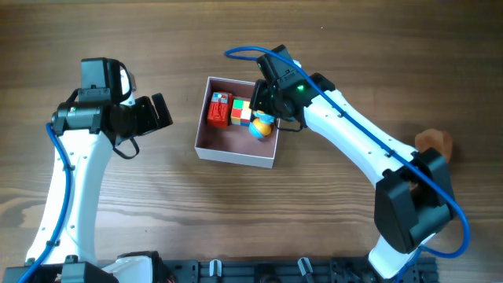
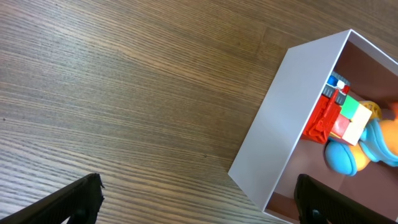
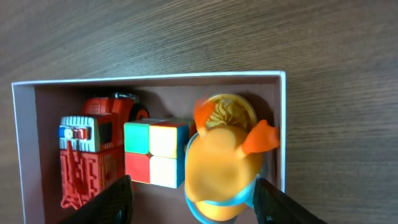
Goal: Pack container
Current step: 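Lower the duck toy into the box and open the right gripper, then reach the right gripper to the brown plush bear and grasp it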
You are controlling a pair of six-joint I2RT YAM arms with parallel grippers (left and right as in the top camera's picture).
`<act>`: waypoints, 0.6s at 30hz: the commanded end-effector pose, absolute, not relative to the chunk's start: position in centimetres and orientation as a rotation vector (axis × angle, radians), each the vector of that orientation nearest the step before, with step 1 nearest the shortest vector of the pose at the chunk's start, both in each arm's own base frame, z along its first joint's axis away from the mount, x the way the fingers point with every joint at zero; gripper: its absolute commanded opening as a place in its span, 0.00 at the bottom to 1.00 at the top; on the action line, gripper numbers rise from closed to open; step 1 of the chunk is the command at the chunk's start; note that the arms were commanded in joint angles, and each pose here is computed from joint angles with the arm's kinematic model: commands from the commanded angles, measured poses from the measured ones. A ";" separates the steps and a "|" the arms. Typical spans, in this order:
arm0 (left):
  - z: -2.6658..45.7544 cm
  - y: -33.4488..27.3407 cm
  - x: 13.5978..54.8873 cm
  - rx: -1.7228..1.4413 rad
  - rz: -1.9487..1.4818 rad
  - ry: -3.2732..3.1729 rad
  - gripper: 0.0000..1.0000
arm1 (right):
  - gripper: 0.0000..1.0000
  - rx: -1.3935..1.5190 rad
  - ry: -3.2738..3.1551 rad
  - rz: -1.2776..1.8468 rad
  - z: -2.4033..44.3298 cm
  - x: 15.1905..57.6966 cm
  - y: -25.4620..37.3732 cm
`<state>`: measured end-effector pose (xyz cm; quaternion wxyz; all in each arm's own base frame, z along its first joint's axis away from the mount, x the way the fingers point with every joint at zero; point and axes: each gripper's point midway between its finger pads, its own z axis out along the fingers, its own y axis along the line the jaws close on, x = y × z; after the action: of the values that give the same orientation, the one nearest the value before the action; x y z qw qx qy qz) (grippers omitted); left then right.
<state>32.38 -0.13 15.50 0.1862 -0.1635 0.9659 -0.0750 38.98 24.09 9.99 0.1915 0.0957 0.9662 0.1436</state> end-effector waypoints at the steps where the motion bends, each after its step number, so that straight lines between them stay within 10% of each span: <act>1: 15.3 -0.2 32.1 -0.433 -0.219 2.737 1.00 | 0.60 0.144 2.628 0.370 13.8 39.4 23.2; 10: 15.3 -0.2 32.1 -0.433 -0.219 2.737 1.00 | 0.99 0.767 2.362 0.068 27.2 33.2 -0.6; 18: 15.3 -0.2 32.1 -0.433 -0.219 2.737 1.00 | 1.00 0.857 2.609 -0.195 19.9 29.6 -15.5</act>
<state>32.20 -0.14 15.43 0.1823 -0.1639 0.9666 -0.0745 29.26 -14.37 24.25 0.2552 0.3638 0.8931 -0.0694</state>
